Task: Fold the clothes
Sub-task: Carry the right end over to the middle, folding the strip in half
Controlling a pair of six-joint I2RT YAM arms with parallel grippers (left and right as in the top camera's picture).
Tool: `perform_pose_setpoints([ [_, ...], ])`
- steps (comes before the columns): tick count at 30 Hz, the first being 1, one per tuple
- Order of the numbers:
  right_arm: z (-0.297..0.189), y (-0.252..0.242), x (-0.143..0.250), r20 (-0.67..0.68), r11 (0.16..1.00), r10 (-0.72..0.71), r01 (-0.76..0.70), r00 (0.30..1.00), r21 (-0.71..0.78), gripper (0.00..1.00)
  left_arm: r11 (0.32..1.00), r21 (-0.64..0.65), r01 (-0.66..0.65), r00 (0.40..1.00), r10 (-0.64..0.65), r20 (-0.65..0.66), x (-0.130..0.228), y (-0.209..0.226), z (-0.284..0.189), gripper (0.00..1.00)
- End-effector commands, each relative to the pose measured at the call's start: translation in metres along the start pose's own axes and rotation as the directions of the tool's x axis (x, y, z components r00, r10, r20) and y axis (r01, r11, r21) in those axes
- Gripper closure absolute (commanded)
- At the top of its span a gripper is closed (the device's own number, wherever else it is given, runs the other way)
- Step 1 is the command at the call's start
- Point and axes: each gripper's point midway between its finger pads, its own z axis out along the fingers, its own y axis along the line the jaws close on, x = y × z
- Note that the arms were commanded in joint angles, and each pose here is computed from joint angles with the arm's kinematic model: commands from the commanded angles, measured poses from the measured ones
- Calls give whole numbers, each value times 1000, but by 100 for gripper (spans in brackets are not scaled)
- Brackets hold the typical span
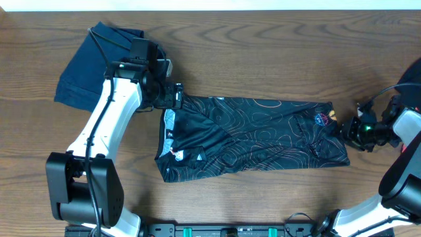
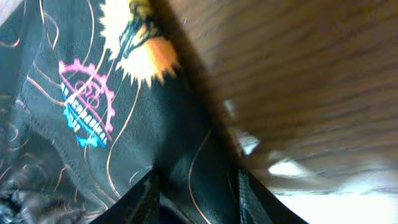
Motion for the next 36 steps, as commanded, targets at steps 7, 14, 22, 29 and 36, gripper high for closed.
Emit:
perform_pose_setpoints([
  [7,1,19,-2,-6,993,21,-22,1000,-120,99,1000,5,-6,1000,6,22,-4,-1,-5,12],
  [14,-42,12,-26,15,993,98,-96,995,-71,99,1000,5,-6,1000,6,22,-4,-1,-5,11],
  [22,-71,29,-30,0,998,71,-71,998,-3,99,1000,6,-7,1000,7,27,-6,-1,-5,11],
  [29,-47,77,-7,-111,996,-59,66,992,66,99,1000,7,-10,999,9,37,-8,-1,-5,11],
  [36,-12,131,23,-199,959,-191,225,961,169,99,1000,7,-9,999,9,37,-8,-1,-5,11],
])
